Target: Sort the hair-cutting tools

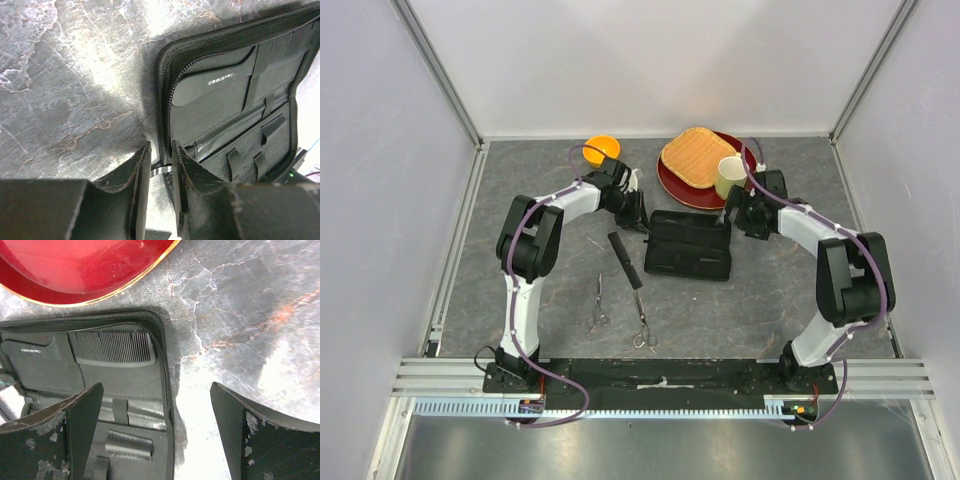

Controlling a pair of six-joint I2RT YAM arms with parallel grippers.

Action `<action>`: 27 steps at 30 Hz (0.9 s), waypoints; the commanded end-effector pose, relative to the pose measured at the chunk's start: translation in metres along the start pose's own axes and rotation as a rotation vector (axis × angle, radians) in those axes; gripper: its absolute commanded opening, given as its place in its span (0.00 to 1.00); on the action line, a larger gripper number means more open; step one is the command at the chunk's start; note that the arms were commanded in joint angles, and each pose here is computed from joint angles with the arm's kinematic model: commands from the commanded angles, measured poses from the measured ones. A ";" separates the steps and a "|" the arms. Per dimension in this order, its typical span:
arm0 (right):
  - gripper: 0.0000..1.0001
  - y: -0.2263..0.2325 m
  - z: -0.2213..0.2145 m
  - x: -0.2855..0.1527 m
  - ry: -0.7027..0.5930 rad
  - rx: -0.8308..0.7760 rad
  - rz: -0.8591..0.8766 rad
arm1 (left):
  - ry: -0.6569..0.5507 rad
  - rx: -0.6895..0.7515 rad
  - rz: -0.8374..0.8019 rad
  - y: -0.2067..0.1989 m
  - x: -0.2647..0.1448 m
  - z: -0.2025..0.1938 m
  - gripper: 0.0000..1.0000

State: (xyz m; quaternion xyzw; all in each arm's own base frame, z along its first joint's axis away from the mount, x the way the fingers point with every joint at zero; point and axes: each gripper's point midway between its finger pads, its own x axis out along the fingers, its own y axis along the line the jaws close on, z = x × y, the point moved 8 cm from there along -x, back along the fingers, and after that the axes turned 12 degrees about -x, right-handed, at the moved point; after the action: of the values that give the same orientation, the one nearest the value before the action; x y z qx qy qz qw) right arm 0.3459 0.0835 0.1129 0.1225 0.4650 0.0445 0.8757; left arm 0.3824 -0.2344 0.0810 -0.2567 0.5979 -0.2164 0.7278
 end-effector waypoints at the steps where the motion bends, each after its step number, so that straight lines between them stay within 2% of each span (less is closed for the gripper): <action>1: 0.96 0.009 0.031 -0.041 -0.122 -0.059 0.001 | -0.074 0.019 0.067 -0.008 -0.018 0.006 0.34; 6: 0.95 0.035 0.043 -0.063 -0.180 -0.175 0.060 | -0.165 0.065 0.049 -0.029 -0.045 0.018 0.41; 10: 0.94 0.065 0.040 -0.072 -0.204 -0.277 0.076 | -0.292 0.079 0.108 -0.035 -0.082 0.028 0.53; 13: 0.94 0.101 0.024 -0.069 -0.194 -0.389 0.096 | -0.366 0.023 0.183 -0.020 -0.109 0.028 0.66; 17: 0.93 0.147 0.003 -0.065 -0.176 -0.536 0.144 | -0.468 -0.062 0.281 0.008 -0.148 0.026 0.72; 20: 0.91 0.192 -0.019 -0.064 -0.153 -0.677 0.175 | -0.527 -0.129 0.374 0.032 -0.174 0.018 0.83; 27: 0.78 0.261 -0.076 -0.044 -0.022 -0.791 0.192 | -0.594 -0.230 0.512 0.069 -0.208 -0.007 0.86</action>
State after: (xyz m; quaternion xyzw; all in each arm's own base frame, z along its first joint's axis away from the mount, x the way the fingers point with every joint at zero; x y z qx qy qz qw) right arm 0.2792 0.3164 0.1797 -0.1464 0.3718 0.3112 0.8623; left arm 0.3556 -0.0711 0.1893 -0.2380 0.4386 0.0675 0.8640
